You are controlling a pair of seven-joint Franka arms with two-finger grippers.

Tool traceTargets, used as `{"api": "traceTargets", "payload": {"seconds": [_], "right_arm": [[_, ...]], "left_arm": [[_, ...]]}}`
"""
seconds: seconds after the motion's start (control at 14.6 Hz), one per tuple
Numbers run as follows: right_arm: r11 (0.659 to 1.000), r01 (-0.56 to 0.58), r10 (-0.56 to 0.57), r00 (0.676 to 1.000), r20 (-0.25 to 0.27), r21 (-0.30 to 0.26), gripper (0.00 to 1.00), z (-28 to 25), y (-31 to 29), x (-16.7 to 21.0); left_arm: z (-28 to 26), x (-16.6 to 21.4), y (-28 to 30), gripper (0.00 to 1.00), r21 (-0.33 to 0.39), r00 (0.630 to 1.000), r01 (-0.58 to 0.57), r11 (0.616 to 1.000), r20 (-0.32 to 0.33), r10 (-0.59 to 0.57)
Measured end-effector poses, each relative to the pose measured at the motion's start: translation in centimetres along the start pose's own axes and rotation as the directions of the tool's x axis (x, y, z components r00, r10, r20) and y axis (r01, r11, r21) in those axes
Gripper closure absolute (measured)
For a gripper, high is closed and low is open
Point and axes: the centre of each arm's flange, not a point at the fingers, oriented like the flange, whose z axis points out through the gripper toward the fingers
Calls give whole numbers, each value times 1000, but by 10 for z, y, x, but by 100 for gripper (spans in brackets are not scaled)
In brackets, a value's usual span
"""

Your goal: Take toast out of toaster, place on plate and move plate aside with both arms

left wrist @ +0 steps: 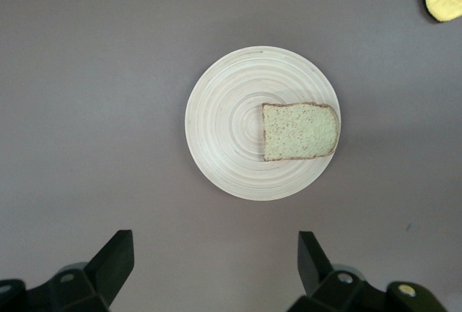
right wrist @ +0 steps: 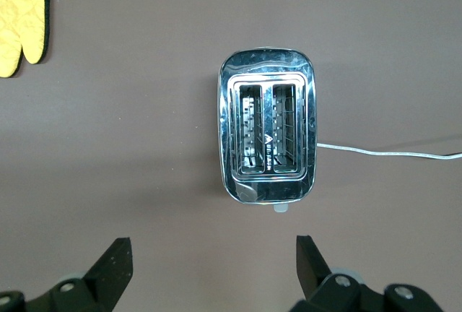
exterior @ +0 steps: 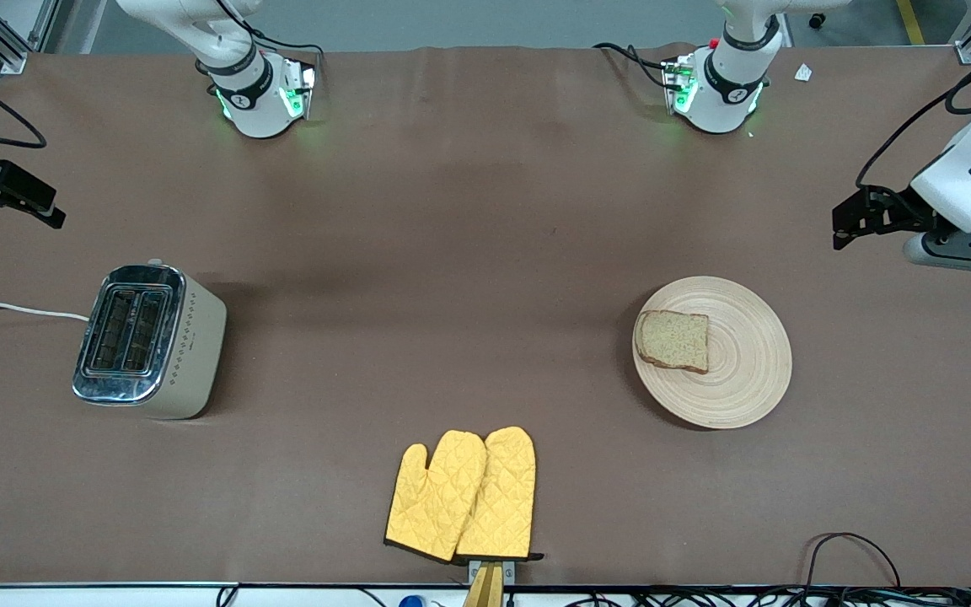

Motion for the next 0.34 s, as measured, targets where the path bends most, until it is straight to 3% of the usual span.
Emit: {"api": "traceTargets", "payload": {"seconds": [0.34], "right_arm": [[1000,0,0,1000,0,0,0,0,0,0]], "left_arm": [[-11,-1,7,0,-1,999,48,999,-22,-48]]}}
